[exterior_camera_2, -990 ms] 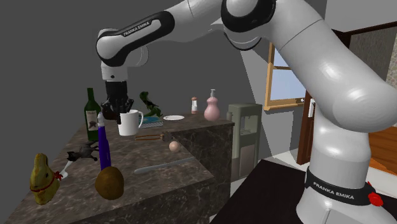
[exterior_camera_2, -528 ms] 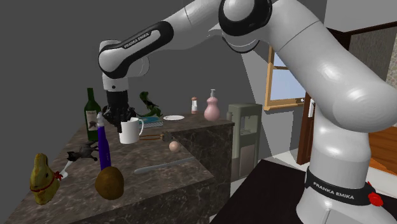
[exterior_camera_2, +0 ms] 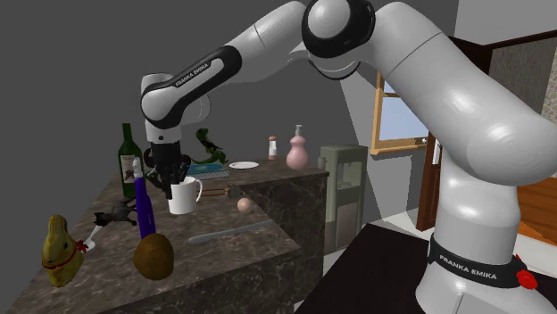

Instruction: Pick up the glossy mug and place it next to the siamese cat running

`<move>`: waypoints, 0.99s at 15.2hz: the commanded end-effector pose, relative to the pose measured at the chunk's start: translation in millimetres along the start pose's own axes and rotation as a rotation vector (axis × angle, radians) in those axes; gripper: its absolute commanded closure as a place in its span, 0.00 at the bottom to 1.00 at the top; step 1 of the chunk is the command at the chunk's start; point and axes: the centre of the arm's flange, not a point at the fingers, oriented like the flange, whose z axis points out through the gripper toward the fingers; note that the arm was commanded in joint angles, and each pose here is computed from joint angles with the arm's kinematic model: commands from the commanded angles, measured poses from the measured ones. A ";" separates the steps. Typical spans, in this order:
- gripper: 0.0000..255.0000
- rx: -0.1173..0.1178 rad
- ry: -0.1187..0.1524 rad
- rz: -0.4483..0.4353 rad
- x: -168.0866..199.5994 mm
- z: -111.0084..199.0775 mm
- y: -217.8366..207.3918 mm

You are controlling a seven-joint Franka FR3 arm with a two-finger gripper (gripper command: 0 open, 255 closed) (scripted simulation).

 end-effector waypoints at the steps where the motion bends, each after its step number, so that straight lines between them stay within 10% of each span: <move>1: 1.00 0.000 0.001 0.000 -1.3 10.9 -0.1; 15: 1.00 0.000 0.001 0.000 -2.8 41.9 -1.6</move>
